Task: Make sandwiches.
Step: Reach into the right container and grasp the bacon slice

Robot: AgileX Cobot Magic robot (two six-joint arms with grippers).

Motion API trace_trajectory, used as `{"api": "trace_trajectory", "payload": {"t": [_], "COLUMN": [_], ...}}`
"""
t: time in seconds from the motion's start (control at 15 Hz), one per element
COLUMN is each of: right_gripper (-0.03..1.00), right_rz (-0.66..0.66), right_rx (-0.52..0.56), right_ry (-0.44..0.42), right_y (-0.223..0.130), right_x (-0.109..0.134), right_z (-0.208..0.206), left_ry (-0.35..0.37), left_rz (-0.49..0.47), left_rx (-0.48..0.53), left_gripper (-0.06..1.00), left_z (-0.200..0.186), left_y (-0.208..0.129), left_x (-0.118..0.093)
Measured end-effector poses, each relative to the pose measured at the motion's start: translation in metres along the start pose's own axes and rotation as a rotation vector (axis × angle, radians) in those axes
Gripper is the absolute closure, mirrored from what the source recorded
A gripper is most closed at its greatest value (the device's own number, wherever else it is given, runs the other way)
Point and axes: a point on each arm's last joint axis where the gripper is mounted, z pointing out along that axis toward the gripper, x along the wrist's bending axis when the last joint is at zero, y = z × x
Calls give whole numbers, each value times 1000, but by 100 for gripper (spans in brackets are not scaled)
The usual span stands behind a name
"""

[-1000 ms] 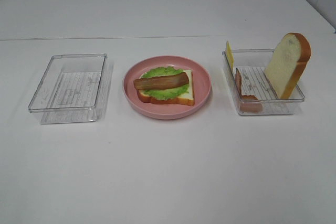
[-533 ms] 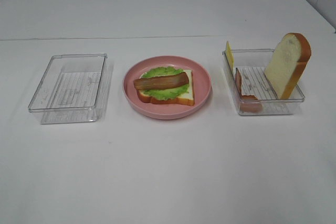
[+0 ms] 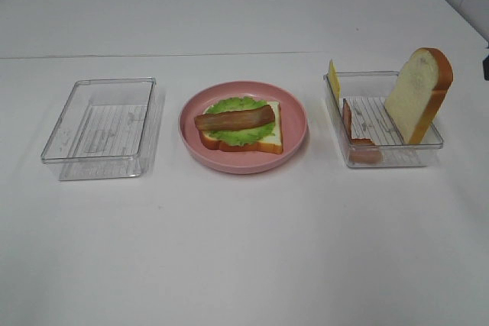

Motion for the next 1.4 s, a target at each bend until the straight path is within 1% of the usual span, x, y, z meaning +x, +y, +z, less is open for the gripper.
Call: {"api": "trace_trajectory", "payload": {"t": [0.2, 0.33, 0.4, 0.6, 0.73, 1.0, 1.13, 1.27, 1.4], "right_gripper": [28, 28, 28, 28, 28, 28, 28, 28, 28], "right_rz": [7, -15, -46, -50, -86, -163, -216, -202, -172], "right_rx": [90, 136, 206, 308, 335, 371, 419, 465, 508], "right_ry": [10, 15, 28, 76, 94, 154, 175, 171, 151], "right_y": [35, 47, 64, 84, 91, 100, 97, 93, 90], "right_x": [-1, -2, -3, 2, 14, 68, 95, 101, 100], "right_z": [25, 36, 53, 73, 81, 105, 130, 147, 165], "left_ry": [0, 0, 0, 0, 0, 0, 0, 0, 0], "left_rz": [0, 0, 0, 0, 0, 0, 0, 0, 0], "left_rx": [0, 0, 0, 0, 0, 0, 0, 0, 0], "left_gripper": [16, 16, 16, 16, 16, 16, 16, 16, 16], "left_z": [0, 0, 0, 0, 0, 0, 0, 0, 0], "left_y": [0, 0, 0, 0, 0, 0, 0, 0, 0], "left_x": [0, 0, 0, 0, 0, 0, 0, 0, 0]}}
